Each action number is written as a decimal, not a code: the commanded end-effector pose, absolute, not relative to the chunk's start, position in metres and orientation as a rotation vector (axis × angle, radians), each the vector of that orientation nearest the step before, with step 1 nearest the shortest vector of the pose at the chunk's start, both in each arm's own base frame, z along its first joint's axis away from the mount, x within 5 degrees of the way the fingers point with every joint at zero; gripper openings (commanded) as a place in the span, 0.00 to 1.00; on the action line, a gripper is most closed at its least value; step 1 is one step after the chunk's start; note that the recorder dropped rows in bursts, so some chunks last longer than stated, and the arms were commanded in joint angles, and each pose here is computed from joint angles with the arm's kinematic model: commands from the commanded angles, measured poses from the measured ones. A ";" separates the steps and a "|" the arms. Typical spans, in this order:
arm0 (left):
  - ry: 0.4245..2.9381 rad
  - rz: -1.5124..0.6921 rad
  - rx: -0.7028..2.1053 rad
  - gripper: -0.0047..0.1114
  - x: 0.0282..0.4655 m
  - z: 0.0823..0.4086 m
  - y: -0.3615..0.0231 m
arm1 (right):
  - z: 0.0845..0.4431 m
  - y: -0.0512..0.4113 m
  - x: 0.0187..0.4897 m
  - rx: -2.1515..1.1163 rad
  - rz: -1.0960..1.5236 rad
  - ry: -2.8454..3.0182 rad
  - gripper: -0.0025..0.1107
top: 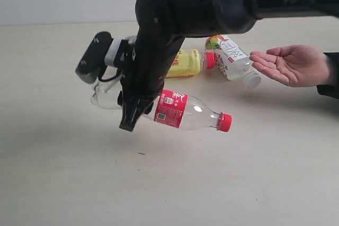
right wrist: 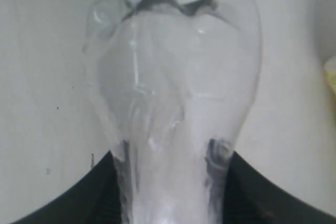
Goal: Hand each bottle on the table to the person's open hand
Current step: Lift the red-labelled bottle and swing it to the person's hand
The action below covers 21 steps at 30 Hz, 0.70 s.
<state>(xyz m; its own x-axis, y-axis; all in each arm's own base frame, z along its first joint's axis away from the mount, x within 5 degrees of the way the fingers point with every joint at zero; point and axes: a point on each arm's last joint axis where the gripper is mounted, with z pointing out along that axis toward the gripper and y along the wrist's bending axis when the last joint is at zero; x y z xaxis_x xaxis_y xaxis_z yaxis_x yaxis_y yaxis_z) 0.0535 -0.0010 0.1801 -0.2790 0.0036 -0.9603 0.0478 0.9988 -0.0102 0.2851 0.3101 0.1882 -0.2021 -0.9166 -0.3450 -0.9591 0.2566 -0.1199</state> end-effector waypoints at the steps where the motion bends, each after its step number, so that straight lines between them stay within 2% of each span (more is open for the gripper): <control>1: 1.840 -0.047 0.031 0.04 0.053 0.181 -0.001 | 0.229 0.302 0.279 -1.565 0.184 2.211 0.02; 9: 1.840 -0.047 0.031 0.04 0.053 0.181 -0.001 | 0.272 0.273 0.275 -1.276 0.042 2.342 0.02; 13: 1.840 -0.047 0.031 0.04 0.053 0.181 -0.001 | 0.293 0.246 0.281 -1.021 -0.119 2.424 0.02; 21: 1.840 -0.047 0.031 0.04 0.053 0.181 -0.001 | 0.321 0.182 0.289 -0.814 -0.256 2.558 0.02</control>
